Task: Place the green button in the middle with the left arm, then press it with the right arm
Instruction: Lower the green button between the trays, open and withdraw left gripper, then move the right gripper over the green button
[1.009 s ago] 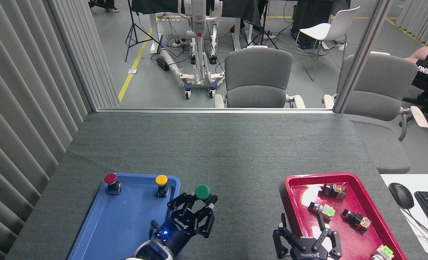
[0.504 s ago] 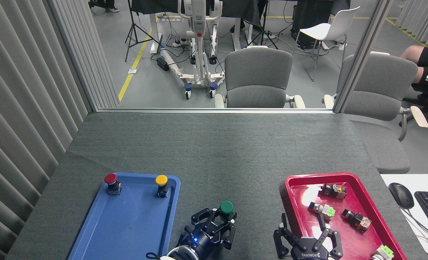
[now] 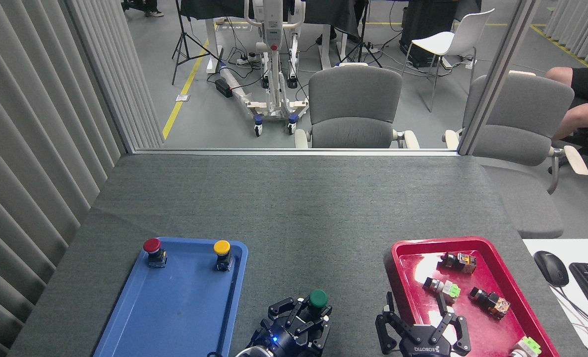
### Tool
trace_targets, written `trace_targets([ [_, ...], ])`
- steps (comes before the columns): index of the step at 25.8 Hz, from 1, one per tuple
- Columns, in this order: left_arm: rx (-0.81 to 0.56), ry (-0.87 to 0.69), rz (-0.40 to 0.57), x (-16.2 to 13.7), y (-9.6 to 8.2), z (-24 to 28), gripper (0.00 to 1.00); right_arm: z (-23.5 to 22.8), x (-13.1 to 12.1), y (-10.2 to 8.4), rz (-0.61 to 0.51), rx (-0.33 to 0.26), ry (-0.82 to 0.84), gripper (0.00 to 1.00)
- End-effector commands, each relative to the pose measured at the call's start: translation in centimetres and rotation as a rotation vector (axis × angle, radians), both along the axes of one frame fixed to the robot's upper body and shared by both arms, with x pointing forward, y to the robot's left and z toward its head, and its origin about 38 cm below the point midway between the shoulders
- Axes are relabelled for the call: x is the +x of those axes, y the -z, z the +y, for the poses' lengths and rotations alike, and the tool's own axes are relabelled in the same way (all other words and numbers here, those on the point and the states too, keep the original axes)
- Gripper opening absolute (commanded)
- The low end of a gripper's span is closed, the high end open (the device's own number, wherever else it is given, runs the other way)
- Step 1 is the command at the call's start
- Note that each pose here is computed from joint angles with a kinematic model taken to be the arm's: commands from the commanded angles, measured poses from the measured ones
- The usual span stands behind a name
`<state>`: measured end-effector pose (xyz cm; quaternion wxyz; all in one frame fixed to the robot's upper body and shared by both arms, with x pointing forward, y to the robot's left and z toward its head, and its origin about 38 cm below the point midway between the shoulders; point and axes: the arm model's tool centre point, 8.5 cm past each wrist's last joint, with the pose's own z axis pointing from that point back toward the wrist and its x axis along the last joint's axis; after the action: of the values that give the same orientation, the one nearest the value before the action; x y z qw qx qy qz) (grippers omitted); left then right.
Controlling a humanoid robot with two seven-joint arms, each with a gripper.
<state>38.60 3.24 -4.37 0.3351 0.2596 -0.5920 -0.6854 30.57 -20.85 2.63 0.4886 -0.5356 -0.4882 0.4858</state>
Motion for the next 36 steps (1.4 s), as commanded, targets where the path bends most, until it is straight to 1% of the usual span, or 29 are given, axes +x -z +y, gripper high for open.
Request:
trace_targets([
  [1,0.000,0.016,0.000,-0.2,0.0,-0.4,1.00,0.1,0.1,0.0,0.002,0.003,0.003,1.00],
  [6,-0.017,0.003,-0.022,0.3,-0.8,-0.1,1.00,0.2,0.2,0.0,0.005,0.004,0.000,0.99],
  [7,-0.033,-0.004,-0.041,0.5,-1.6,-0.2,1.00,0.2,0.2,0.0,0.005,0.004,-0.002,0.99],
  [9,-0.094,-0.047,-0.107,0.8,-4.0,0.4,1.00,0.3,0.2,0.1,0.006,0.005,-0.001,0.99],
  [11,-0.153,-0.134,-0.159,0.0,-5.6,3.4,1.00,0.7,0.2,0.2,0.012,0.009,-0.012,0.98],
  [12,-0.177,-0.193,-0.203,-0.1,-6.9,5.7,1.00,0.8,0.3,0.3,0.019,0.012,-0.013,0.96],
  [13,-0.190,-0.249,-0.228,-0.6,-7.6,7.8,1.00,0.9,0.3,0.3,0.020,0.012,-0.016,0.94],
  [17,-0.158,-0.407,-0.221,-2.6,-9.1,13.8,1.00,1.7,0.4,0.3,0.019,0.019,-0.039,0.80],
  [20,-0.115,-0.491,-0.223,-3.9,-9.1,17.5,1.00,2.8,1.2,-0.4,-0.003,0.021,-0.069,0.72],
  [22,-0.051,-0.549,-0.227,-4.7,-8.6,20.2,1.00,3.8,1.3,-0.1,0.005,0.024,-0.091,0.67],
  [25,0.028,-0.615,-0.217,-6.1,-7.8,24.4,1.00,5.9,2.1,-0.1,0.006,0.032,-0.131,0.61],
  [28,0.027,-0.596,-0.209,-6.2,-7.6,24.4,1.00,7.8,2.5,0.4,0.022,0.036,-0.173,0.51],
  [30,0.013,-0.588,-0.204,-6.2,-7.6,24.2,1.00,9.0,3.1,0.5,0.024,0.020,-0.209,0.45],
  [33,0.008,-0.637,-0.208,-6.2,-7.8,25.4,1.00,10.6,3.7,1.4,0.052,0.006,-0.256,0.36],
  [34,0.009,-0.660,-0.213,-6.3,-7.9,26.2,1.00,11.1,3.9,1.7,0.068,0.000,-0.271,0.30],
  [36,-0.008,-0.692,-0.212,-6.2,-7.9,26.9,1.00,12.0,4.1,2.0,0.087,-0.004,-0.294,0.23],
])
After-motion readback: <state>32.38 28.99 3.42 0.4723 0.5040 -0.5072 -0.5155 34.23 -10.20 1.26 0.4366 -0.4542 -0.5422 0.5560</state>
